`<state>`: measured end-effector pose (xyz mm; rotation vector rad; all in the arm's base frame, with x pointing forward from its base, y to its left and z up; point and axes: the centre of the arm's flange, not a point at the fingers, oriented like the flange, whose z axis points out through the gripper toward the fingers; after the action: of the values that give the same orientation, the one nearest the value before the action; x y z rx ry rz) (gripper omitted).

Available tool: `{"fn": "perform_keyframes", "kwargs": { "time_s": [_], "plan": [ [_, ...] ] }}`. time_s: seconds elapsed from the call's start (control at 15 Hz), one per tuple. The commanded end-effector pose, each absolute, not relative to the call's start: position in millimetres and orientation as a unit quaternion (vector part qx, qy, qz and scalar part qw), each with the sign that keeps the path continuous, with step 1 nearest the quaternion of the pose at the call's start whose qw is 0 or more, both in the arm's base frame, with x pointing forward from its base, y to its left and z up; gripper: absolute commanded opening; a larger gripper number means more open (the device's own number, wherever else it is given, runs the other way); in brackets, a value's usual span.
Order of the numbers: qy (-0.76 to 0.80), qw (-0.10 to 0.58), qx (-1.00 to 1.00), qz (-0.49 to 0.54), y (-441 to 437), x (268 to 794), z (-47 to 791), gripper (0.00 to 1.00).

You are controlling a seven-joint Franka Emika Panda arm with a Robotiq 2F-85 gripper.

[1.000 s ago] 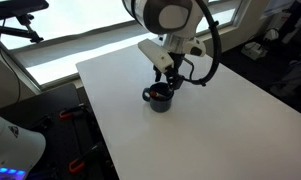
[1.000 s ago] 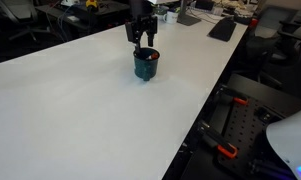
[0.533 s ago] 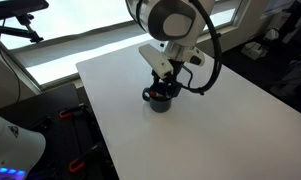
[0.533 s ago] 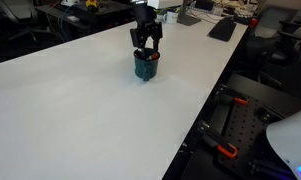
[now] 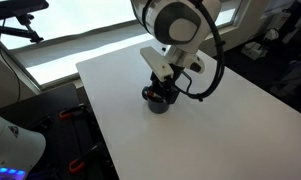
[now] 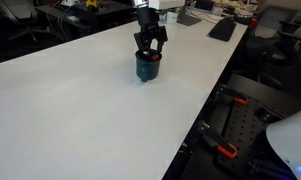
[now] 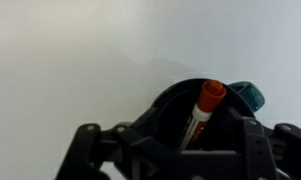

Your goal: Remove the marker from the green mug.

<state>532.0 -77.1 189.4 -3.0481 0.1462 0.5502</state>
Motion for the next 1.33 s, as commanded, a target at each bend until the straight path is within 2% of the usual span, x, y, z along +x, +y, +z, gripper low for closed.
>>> {"fn": "perform_keyframes", "kwargs": {
  "time_s": [0.0, 0.13, 0.4, 0.87, 1.27],
  "plan": [
    [0.067, 0.027, -0.978, 0.198, -77.8, 535.4, 183.8, 0.83],
    [0.07, 0.025, -0.976, 0.203, -78.8, 535.0, 181.9, 0.85],
    [0.076, 0.009, -0.975, 0.208, -71.6, 540.0, 185.8, 0.68],
    [0.057, -0.026, -0.978, 0.201, -37.5, 543.3, 203.6, 0.8],
    [0.048, -0.037, -0.976, 0.21, -22.1, 542.6, 203.6, 0.75]
  ]
}}
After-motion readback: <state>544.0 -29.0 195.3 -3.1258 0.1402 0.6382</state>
